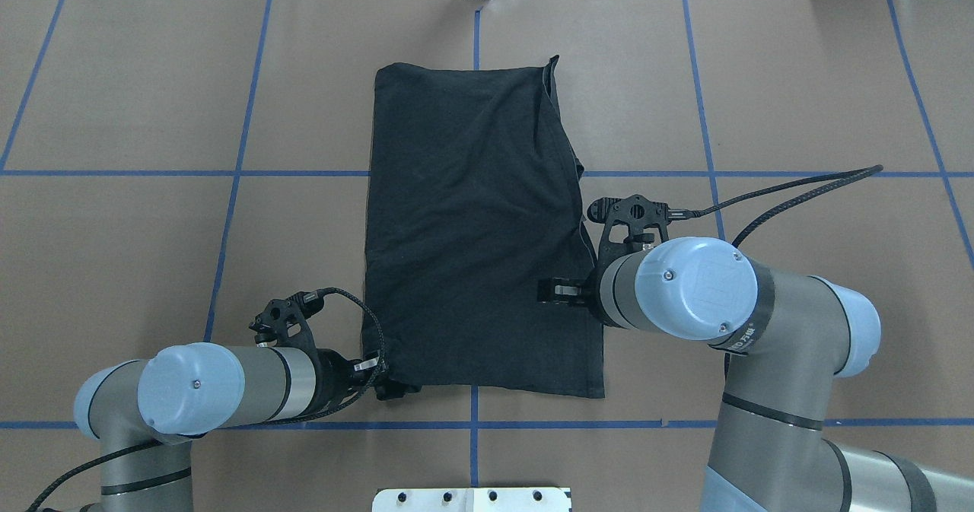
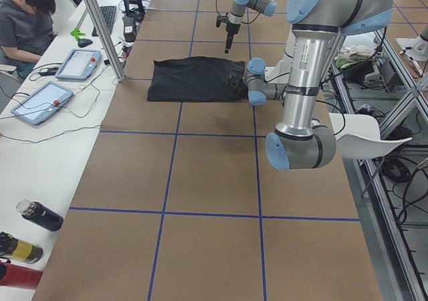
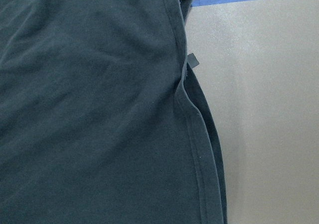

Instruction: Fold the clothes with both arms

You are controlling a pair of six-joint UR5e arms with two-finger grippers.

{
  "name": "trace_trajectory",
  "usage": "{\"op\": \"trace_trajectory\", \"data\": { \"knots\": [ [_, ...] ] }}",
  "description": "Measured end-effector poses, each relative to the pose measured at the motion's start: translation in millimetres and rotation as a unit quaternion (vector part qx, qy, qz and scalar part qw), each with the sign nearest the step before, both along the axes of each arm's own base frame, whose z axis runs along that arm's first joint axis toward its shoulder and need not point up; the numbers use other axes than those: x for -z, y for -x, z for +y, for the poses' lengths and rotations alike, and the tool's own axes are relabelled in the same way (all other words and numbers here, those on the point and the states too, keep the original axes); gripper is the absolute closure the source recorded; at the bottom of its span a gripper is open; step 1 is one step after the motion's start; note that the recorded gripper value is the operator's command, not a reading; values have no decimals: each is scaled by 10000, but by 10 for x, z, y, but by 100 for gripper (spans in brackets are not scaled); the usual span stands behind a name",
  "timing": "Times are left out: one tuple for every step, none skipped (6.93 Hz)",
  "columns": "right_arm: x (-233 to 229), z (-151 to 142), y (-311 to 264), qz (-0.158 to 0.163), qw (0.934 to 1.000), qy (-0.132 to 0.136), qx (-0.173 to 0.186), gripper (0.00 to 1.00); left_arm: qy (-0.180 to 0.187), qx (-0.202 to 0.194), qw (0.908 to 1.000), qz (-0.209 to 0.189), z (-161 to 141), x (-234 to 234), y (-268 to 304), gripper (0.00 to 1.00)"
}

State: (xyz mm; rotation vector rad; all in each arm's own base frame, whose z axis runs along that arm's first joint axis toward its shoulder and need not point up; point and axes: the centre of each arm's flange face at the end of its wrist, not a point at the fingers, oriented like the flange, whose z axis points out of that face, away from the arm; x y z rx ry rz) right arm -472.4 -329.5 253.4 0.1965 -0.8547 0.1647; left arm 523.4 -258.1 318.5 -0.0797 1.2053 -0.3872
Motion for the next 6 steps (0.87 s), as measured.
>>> {"op": "trace_trajectory", "data": {
  "knots": [
    [-60, -34, 78, 65, 10000, -4, -51, 0, -3, -2, 10000, 14, 2, 12, 6, 100],
    [-152, -90, 175, 108, 9998, -58, -129, 0, -3, -6, 10000, 26, 5, 23, 12, 100],
    [-272, -146, 280, 102, 9997, -107, -183, 2, 1, -12, 10000, 37, 7, 32, 17, 100],
    [-389, -197, 359, 146, 9995, -146, -247, 3, 3, -17, 10000, 43, 10, 38, 19, 100],
    [-462, -236, 403, 206, 9991, -183, -318, 5, 4, -24, 10000, 46, 15, 40, 19, 100],
    [-512, -257, 428, 259, 9988, -197, -360, 8, 6, -29, 10000, 49, 17, 42, 20, 100]
  ]
}}
